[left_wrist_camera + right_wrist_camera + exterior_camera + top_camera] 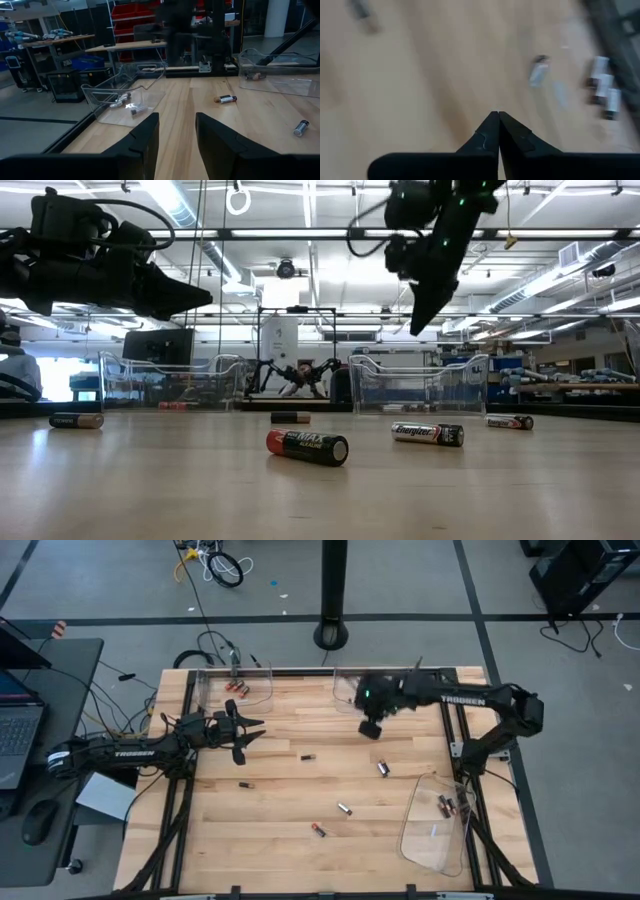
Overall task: Sort batteries
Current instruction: Put the red battery into the top left transparent bin, then put the brown battery into the bottom right transparent bin
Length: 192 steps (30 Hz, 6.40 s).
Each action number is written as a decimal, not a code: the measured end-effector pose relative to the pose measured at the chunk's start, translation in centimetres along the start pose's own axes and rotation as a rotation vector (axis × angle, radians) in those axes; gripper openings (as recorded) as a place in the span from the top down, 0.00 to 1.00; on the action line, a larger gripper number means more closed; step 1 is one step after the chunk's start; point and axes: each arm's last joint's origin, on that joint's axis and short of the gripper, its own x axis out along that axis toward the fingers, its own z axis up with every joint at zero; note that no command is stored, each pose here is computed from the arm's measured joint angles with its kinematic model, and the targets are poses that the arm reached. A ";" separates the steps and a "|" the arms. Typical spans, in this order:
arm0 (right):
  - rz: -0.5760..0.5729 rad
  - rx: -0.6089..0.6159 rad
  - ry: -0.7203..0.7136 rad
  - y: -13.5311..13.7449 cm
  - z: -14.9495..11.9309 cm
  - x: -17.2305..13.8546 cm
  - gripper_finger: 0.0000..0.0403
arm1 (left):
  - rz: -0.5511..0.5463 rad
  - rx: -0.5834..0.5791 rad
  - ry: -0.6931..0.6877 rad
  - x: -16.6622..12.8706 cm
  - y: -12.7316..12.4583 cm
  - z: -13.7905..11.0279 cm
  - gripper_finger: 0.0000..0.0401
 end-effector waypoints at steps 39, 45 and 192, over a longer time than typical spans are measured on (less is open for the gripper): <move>0.270 -0.027 -0.154 18.8 -8.0 1.9 0.96 | -0.357 -0.032 0.063 0.8 -3.7 0.1 0.76; 0.226 0.042 -0.191 19.4 -8.5 1.5 0.95 | -0.497 0.001 0.101 2.0 -6.0 0.8 0.97; -0.041 0.015 -0.216 12.9 -7.8 6.0 0.96 | 0.457 -0.343 1.082 7.9 17.2 -2.7 0.81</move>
